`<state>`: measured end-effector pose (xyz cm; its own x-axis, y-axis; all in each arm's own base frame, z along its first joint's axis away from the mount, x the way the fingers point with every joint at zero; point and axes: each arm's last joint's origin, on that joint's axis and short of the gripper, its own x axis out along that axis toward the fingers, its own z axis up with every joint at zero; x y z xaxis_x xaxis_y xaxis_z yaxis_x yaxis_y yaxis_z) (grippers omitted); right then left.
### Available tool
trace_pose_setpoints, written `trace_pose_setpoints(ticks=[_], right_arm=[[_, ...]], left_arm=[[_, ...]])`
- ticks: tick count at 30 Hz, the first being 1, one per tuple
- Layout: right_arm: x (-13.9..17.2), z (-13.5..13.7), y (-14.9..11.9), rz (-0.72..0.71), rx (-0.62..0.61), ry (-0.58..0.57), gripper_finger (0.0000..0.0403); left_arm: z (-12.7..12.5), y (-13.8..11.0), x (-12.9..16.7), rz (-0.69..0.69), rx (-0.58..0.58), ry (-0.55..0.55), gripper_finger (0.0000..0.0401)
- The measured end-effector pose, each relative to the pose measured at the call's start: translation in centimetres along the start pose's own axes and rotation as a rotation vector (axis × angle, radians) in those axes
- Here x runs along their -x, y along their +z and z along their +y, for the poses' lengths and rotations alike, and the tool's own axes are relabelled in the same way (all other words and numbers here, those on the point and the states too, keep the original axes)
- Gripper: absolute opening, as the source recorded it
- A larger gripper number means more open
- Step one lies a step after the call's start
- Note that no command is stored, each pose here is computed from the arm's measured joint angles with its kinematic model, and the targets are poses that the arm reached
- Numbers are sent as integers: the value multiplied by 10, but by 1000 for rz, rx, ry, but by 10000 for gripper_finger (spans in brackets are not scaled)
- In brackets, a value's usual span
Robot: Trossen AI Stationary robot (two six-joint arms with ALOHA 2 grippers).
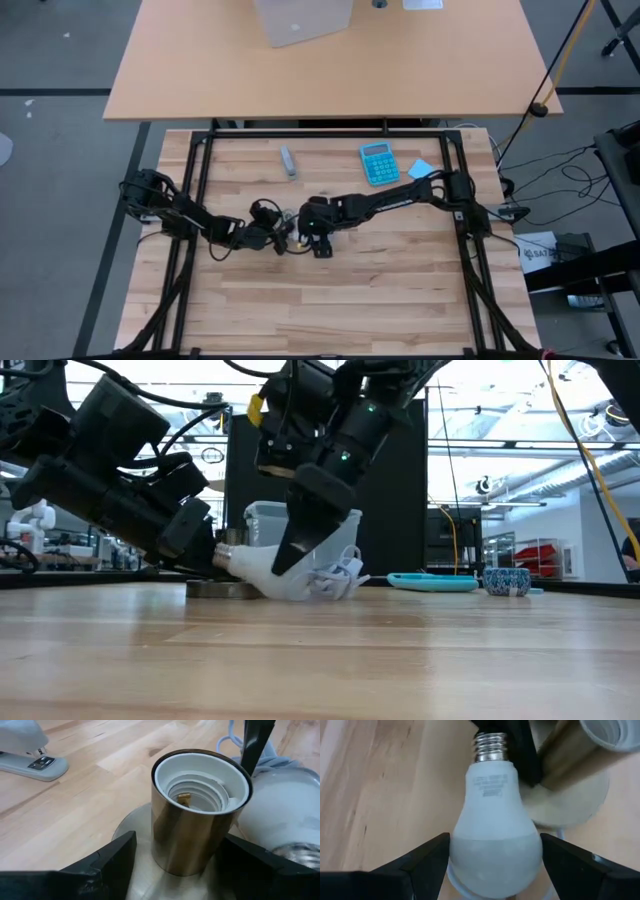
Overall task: Screw lightbulb
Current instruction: Insert the white lightbulb into the desk lamp
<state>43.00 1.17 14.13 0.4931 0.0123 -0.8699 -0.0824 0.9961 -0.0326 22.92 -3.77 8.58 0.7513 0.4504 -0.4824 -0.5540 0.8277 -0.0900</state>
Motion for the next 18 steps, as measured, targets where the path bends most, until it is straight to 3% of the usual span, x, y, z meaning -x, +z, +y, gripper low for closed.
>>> trace_pose_setpoints(ticks=[18], right_arm=[[-11, 0, -3, 8, 64, -9, 283]], left_arm=[[0, 0, 0, -3, 2, 0, 280]])
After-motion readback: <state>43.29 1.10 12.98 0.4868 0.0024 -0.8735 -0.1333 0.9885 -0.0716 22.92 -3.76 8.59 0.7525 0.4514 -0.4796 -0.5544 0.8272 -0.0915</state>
